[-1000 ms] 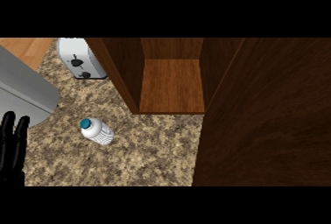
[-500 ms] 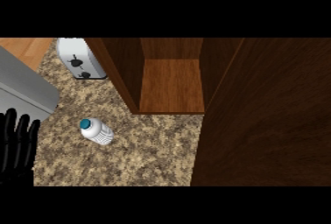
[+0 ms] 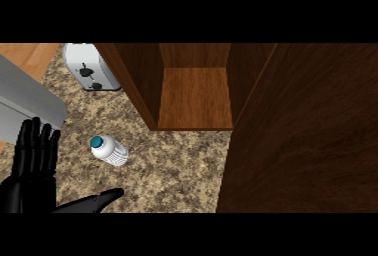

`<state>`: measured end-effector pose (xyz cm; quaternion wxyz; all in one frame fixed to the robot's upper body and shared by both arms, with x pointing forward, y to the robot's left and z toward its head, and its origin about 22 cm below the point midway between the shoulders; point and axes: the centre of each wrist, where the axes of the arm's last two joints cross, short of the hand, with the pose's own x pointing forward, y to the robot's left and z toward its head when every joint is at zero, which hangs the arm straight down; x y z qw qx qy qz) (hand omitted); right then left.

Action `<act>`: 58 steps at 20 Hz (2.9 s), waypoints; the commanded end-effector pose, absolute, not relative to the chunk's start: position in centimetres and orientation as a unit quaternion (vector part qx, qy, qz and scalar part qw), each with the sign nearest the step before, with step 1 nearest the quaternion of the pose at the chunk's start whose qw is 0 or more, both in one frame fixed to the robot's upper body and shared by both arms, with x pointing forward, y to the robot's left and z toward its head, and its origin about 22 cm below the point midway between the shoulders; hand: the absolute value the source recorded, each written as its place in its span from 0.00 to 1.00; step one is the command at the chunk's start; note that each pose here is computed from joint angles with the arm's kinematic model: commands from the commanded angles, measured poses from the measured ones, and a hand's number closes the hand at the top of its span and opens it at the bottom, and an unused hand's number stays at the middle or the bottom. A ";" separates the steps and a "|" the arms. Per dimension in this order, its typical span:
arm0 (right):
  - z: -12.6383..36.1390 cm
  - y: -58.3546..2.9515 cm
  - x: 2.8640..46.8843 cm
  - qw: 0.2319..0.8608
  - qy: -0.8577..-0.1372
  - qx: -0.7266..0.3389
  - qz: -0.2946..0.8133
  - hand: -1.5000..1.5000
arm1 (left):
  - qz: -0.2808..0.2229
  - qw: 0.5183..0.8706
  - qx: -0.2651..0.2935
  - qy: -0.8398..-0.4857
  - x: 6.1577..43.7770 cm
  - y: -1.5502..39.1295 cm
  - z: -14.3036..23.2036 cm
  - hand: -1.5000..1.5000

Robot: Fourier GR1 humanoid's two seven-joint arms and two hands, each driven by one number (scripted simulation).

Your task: Pick up the bottled water, place it into the cabinet and close the cabinet

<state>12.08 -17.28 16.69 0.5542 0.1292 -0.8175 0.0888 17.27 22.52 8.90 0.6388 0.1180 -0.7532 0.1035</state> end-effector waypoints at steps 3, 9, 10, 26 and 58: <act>18.3 -17.8 10.7 0.532 -0.836 0.090 0.100 0.00 | 0.127 0.656 0.127 -0.733 20.3 25.0 5.2 0.00; 18.5 -17.9 10.7 0.532 -0.837 0.088 0.091 0.00 | 0.111 0.683 0.126 -0.710 19.3 24.3 1.5 0.00; 19.5 -18.3 9.2 0.537 -0.835 0.086 0.086 0.00 | 0.115 0.695 0.123 -0.699 17.6 25.9 -0.2 0.00; 20.2 -17.2 10.4 0.539 -0.835 0.085 0.076 0.00 | 0.122 0.706 0.104 -0.690 21.4 28.2 -9.3 0.00; 18.3 -16.3 11.7 0.532 -0.835 0.097 0.103 0.00 | 0.049 0.628 0.102 -0.770 27.0 25.4 -14.6 1.00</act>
